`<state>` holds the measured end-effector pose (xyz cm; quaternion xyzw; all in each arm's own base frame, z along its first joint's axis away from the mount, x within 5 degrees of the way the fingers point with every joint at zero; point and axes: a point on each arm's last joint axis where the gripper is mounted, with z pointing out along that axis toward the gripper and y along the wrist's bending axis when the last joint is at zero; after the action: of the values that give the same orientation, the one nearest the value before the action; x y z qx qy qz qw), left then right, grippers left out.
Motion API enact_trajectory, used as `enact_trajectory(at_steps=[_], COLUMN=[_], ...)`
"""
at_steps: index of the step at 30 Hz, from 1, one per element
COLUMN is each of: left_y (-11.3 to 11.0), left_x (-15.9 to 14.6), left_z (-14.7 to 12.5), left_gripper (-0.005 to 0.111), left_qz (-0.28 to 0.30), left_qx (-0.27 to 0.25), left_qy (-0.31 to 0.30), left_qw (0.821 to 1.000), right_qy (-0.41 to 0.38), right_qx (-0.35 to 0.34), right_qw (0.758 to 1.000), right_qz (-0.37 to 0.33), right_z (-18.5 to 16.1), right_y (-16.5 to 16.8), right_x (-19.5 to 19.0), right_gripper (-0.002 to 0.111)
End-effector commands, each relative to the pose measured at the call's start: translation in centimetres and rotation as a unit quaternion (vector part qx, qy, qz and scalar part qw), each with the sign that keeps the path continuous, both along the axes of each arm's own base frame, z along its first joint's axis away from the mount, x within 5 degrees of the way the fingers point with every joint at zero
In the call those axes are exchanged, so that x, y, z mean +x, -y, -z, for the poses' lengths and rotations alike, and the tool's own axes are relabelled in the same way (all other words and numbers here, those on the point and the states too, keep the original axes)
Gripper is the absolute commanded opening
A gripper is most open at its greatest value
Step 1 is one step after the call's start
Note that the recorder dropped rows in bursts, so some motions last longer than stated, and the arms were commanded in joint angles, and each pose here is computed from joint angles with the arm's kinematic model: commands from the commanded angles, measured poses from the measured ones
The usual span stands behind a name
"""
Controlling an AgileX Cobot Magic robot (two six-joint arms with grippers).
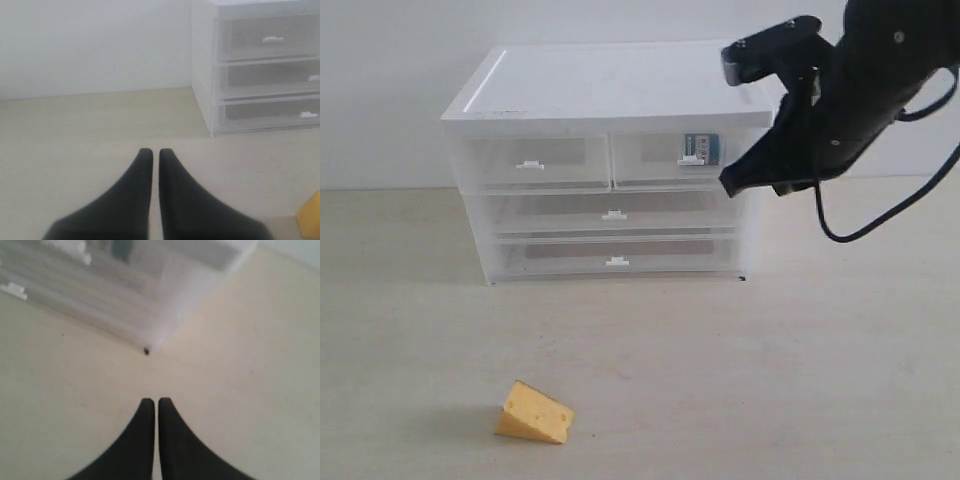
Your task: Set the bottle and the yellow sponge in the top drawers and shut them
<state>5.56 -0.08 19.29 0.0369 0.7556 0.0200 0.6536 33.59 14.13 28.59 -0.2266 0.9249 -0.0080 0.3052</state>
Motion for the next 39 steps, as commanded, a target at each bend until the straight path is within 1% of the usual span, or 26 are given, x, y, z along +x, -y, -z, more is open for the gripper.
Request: enact_trajectory(at_steps=[1,3,4,9,14,16,20,22,25,28,32,36,39], left_y=[0.0,0.0,0.0,0.0,0.0,0.0,0.0,0.0,0.0,0.0,0.0,0.0,0.0], left_x=[0.0,0.0,0.0,0.0,0.0,0.0,0.0,0.0,0.0,0.0,0.0,0.0,0.0], left_z=[0.0,0.0,0.0,0.0,0.0,0.0,0.0,0.0,0.0,0.0,0.0,0.0,0.0], left_gripper=[0.004,0.004,0.004,0.004,0.004,0.004,0.004,0.004,0.004,0.004,0.004,0.004,0.004], left_qz=[-0.001,-0.001,-0.001,-0.001,-0.001,-0.001,-0.001,-0.001,-0.001,-0.001,-0.001,-0.001,-0.001], left_qx=[-0.002,-0.002,-0.002,-0.002,-0.002,-0.002,-0.002,-0.002,-0.002,-0.002,-0.002,-0.002,-0.002], left_qy=[0.004,0.004,0.004,0.004,0.004,0.004,0.004,0.004,0.004,0.004,0.004,0.004,0.004], left_qw=[1.0,1.0,1.0,1.0,1.0,1.0,1.0,1.0,1.0,1.0,1.0,1.0,1.0], right_qy=[-0.068,-0.068,-0.056,0.043,0.152,0.195,0.254,0.264,0.262,0.257,0.277,0.326,0.367], right_qx=[0.049,0.071,0.08,0.117,0.159,0.169,0.181,0.172,0.155,0.152,0.164,0.177,0.195], right_qw=[0.996,0.994,0.994,0.99,0.973,0.964,0.946,0.943,0.941,0.938,0.93,0.913,0.895], right_qz=[0.023,0.044,0.051,0.067,0.071,0.071,0.089,0.105,0.149,0.175,0.175,0.168,0.164], right_z=[-0.3,-0.8,-1.2,-3.5,-5.4,-5.8,-5.9,-5.6,-4.9,-4.6,-5.5,-6.7,-7.5], right_y=[3.0,4.2,4.7,5.8,6.8,7.3,9.0,10.2,12.5,13.6,13.5,13.6,13.7], right_x=[-0.2,-0.4,-0.7,-2.7,-5.9,-7.4,-9.7,-10.5,-11.6,-12.7,-14.8,-18.1,-21.2], right_gripper=[0.0,0.0,0.0,0.0,0.0,0.0,0.0,0.0,0.0,0.0,0.0,0.0,0.0])
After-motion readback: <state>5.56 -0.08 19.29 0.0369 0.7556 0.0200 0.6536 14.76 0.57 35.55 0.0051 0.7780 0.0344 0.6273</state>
